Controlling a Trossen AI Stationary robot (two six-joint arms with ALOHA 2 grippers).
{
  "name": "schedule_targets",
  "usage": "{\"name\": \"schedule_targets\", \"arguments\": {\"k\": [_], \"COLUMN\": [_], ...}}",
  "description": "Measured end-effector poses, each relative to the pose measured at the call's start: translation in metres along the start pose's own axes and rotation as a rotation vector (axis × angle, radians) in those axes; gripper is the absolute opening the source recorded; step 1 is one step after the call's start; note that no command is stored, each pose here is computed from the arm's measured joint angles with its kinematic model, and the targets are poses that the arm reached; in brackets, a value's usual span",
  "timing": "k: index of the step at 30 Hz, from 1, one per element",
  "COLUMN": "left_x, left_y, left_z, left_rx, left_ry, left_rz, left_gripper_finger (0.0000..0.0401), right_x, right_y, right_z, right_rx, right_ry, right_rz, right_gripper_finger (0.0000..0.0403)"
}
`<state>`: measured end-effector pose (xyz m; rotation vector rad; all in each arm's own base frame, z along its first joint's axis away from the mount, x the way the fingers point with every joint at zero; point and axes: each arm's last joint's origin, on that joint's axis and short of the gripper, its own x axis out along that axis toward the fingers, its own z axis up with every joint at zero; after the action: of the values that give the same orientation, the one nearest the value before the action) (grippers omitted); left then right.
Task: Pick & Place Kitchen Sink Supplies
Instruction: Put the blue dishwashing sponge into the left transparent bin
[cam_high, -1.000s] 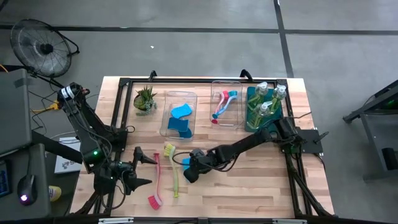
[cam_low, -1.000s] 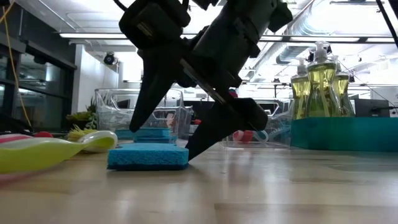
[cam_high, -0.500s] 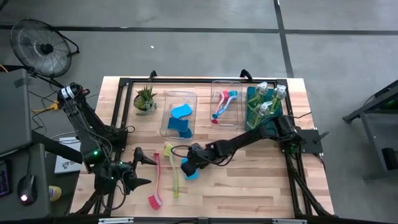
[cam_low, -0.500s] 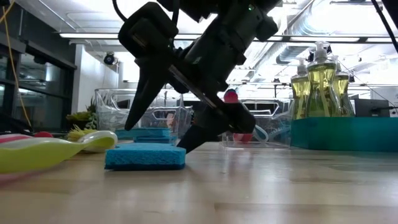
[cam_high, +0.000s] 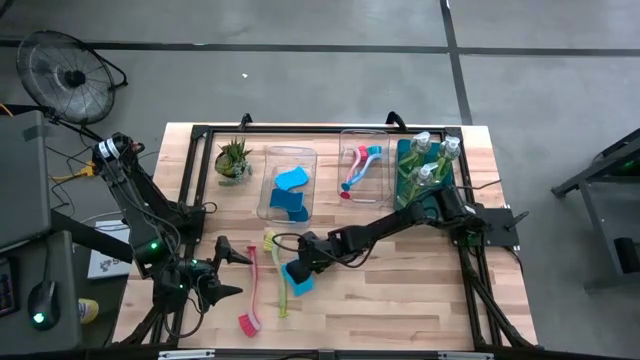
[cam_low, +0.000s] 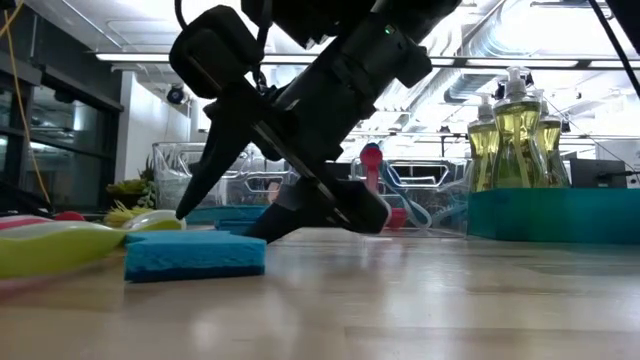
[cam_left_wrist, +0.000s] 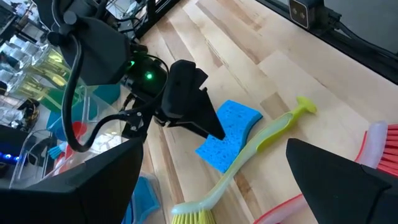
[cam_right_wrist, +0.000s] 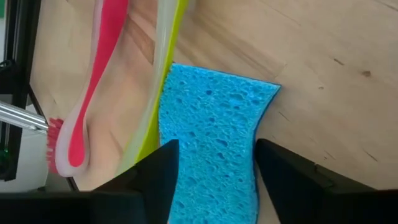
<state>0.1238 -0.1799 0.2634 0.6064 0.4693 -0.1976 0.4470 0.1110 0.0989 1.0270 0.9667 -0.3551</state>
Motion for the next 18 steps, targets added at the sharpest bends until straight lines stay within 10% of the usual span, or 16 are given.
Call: {"name": "schedule_targets", "arguments": {"k": [18], "left_x": [-0.0001], "left_y": [-0.0006], "left_z": [0.0000], "left_rx": [-0.001], "left_ry": [0.001], "left_rz": [-0.020], "left_gripper_finger": [0.0390], "right_x": [0.0020], "right_y": [-0.0028], "right_z": [-0.0022], "right_rx": [-0.056], "right_ry": [0.033], "right_rz": [-0.006], "right_gripper_finger": [0.0067]}}
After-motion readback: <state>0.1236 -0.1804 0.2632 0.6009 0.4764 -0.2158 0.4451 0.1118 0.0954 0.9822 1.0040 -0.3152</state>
